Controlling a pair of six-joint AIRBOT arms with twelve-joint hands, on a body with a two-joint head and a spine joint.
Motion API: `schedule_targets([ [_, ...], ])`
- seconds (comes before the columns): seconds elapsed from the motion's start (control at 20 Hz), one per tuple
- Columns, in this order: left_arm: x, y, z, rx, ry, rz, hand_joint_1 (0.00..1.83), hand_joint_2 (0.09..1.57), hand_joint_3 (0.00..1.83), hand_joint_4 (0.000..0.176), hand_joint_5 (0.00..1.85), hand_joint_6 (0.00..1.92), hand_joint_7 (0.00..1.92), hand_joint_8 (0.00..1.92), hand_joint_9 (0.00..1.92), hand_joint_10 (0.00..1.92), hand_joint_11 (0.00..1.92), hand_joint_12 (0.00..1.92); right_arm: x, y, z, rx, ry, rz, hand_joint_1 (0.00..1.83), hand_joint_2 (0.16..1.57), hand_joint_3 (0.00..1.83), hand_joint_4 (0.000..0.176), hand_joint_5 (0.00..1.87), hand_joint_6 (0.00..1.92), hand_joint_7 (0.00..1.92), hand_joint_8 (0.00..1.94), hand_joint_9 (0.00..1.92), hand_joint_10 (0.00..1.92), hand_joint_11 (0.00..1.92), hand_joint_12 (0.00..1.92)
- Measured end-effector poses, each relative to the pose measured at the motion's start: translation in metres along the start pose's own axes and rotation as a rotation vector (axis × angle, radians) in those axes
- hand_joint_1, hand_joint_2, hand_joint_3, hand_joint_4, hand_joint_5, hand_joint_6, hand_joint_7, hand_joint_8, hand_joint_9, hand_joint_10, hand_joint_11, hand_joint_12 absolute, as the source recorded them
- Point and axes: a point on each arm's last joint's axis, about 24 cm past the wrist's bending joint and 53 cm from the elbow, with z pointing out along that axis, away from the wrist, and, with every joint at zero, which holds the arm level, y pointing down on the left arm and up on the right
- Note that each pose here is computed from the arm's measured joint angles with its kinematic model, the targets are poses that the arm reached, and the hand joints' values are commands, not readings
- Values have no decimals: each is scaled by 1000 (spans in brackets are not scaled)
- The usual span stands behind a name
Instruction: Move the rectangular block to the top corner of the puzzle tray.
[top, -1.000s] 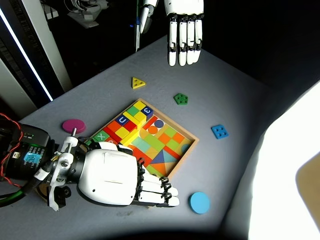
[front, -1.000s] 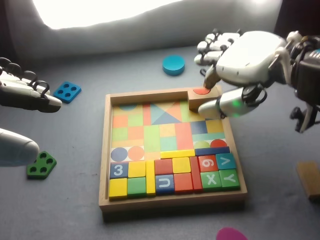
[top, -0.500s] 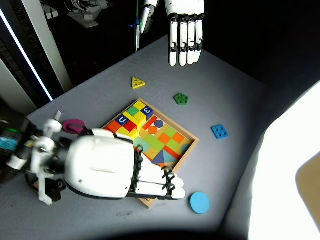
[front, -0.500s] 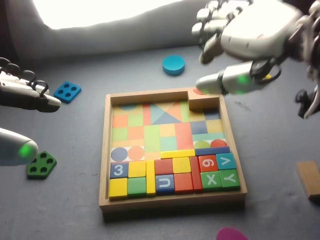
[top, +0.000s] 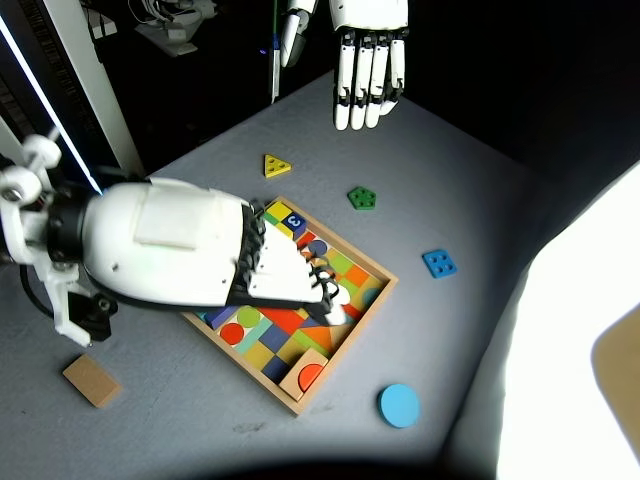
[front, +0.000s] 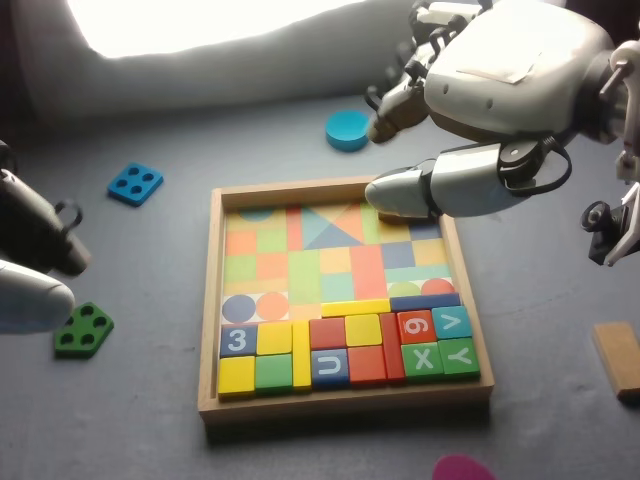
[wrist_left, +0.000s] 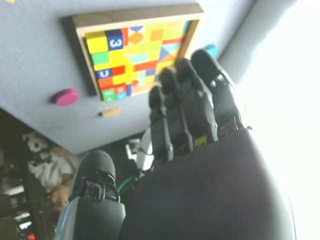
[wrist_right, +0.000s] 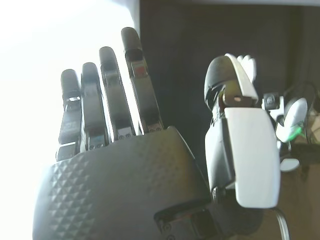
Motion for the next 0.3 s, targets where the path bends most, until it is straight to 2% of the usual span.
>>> schedule_targets([
  [0.05, 0, 0, 0, 1, 0, 0, 19, 1311, 0, 0, 1006, 17, 1131, 137, 923, 600, 481, 1377, 0, 0, 0, 0, 2, -3, 15, 1219, 3, 0, 734, 1182, 796, 1231, 665, 1481, 358, 1896],
  [0.1, 0, 0, 0, 0, 0, 0, 3, 1317, 1, 0, 1073, 34, 1188, 227, 907, 876, 531, 1451, 0, 0, 0, 0, 1, -3, 7, 1225, 4, 0, 775, 1336, 831, 1352, 695, 1565, 454, 1916],
  [0.2, 0, 0, 0, 0, 0, 0, 0, 1311, 0, 0, 1183, 107, 1158, 680, 945, 1169, 572, 1582, 0, 1, 0, -1, 0, -6, 26, 1221, 1, 0, 791, 1445, 847, 1461, 747, 1678, 577, 1921],
  [0.25, 0, 0, 0, 0, 0, 0, 0, 1302, 0, 0, 1070, 560, 1072, 999, 902, 1372, 569, 1672, 0, 1, 0, -1, 0, -6, 0, 1226, 2, 0, 790, 1496, 888, 1546, 817, 1828, 681, 1921],
  [0.3, 0, 0, 0, 0, 0, 0, 0, 1302, 0, 0, 1070, 560, 1072, 999, 902, 1372, 569, 1672, 0, 1, 0, -1, 0, -6, 0, 1226, 2, 0, 790, 1496, 888, 1546, 817, 1828, 681, 1921],
])
